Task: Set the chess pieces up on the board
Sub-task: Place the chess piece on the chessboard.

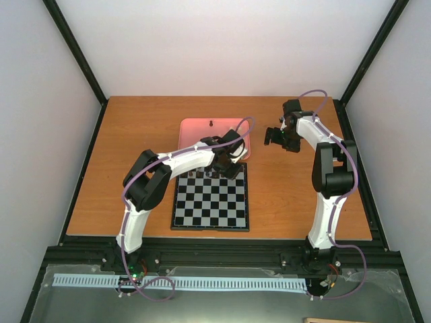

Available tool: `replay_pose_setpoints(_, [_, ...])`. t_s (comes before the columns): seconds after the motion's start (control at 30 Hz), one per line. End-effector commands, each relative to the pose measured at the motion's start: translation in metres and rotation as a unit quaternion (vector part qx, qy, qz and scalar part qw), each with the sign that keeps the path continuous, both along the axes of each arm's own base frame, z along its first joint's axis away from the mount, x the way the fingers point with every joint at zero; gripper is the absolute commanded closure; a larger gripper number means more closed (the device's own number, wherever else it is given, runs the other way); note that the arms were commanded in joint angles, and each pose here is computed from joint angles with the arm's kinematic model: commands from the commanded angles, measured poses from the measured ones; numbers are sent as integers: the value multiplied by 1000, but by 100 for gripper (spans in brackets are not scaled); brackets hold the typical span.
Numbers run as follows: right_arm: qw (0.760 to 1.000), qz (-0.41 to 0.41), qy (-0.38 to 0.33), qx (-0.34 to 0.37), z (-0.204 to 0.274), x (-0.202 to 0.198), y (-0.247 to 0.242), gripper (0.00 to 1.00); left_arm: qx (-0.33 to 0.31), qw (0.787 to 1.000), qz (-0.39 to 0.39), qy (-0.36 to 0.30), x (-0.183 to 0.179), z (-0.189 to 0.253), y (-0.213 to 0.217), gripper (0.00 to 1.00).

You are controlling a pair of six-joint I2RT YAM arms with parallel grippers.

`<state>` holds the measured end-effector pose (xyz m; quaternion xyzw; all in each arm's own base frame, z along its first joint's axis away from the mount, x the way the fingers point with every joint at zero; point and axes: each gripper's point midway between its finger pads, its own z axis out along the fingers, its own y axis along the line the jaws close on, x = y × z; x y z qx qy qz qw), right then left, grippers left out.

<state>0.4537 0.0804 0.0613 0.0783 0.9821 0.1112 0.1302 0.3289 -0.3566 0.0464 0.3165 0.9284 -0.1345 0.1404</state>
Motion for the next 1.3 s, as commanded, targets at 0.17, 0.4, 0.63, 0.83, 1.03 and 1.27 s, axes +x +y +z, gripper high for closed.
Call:
replay_pose_setpoints(0.17, [1000,-5,-16,4,10,4,-2,0,5,1000,4,-22,8,4,-4,87])
replay_pose_setpoints(0.4, [1000,-6,-16,5,10,4,-2,0,2,1000,0,-18,6,4,-5,82])
replay_pose_setpoints(0.63, [1000,-6,-17,5,11,4,-2,0,1,1000,0,-22,5,10,-2,70])
replay_pose_setpoints(0.83, [1000,-8,-21,7,15,5,-2,0,-12,999,-1,-36,6,42,-4,69])
replay_pose_setpoints(1.03, [1000,-11,-23,9,17,6,-2,0,-48,996,-3,-78,14,110,-8,63])
replay_pose_setpoints(1.27, [999,-16,-28,13,22,10,-1,0,-105,987,82,-91,69,157,9,47])
